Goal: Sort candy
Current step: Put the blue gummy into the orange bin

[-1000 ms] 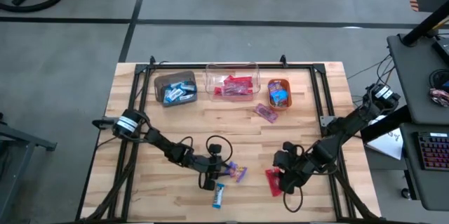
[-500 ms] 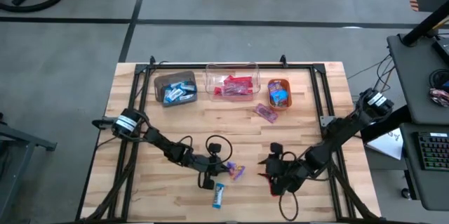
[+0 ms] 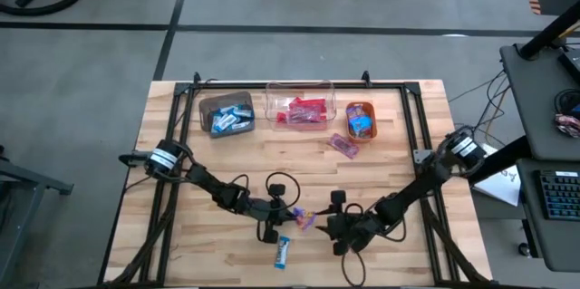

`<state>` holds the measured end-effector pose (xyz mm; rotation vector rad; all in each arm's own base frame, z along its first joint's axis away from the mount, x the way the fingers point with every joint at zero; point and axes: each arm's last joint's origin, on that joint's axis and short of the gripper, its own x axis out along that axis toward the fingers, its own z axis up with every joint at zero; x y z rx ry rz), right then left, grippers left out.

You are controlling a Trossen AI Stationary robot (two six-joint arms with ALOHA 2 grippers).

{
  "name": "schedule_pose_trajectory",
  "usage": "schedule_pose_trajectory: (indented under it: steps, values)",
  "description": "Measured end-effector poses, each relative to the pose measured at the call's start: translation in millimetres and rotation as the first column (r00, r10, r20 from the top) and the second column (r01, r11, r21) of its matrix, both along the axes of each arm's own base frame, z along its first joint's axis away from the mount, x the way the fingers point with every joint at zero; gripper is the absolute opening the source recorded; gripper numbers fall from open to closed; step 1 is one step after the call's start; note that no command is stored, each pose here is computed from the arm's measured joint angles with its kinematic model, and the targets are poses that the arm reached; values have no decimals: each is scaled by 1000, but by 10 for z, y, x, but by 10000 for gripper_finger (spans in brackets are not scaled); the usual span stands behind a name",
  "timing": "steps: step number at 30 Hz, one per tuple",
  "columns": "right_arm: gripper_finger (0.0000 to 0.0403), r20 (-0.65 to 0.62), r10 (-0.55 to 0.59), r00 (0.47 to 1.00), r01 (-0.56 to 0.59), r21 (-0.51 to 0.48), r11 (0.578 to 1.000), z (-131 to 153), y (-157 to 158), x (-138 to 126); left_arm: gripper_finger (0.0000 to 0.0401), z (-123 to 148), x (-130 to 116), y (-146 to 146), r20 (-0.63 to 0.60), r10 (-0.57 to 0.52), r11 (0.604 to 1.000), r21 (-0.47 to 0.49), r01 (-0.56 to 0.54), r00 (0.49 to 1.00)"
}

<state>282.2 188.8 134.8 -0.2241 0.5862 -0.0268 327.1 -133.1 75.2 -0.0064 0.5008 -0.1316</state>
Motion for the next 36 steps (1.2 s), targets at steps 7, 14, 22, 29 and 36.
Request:
schedule_pose_trajectory:
  steps: [7,14,22,29,36]
  values:
    - [173,-43,-13,999,12,-28,1000,-227,-103,119,1,1,4,7,1,2,1000,-1,-2,1000]
    - [173,-62,10,998,-16,-90,996,-308,-108,289,1,5,15,33,2,12,1000,-5,-12,1000]
    - [97,-99,53,994,-68,-147,987,-282,-46,460,1,9,20,38,6,18,1000,-14,-18,1000]
    - [15,-182,22,983,-53,-169,984,-153,-25,498,4,84,24,37,22,24,999,-29,-24,999]
    - [11,-272,-7,962,-52,-209,977,87,9,588,11,343,-32,57,5,6,1000,9,-6,1000]
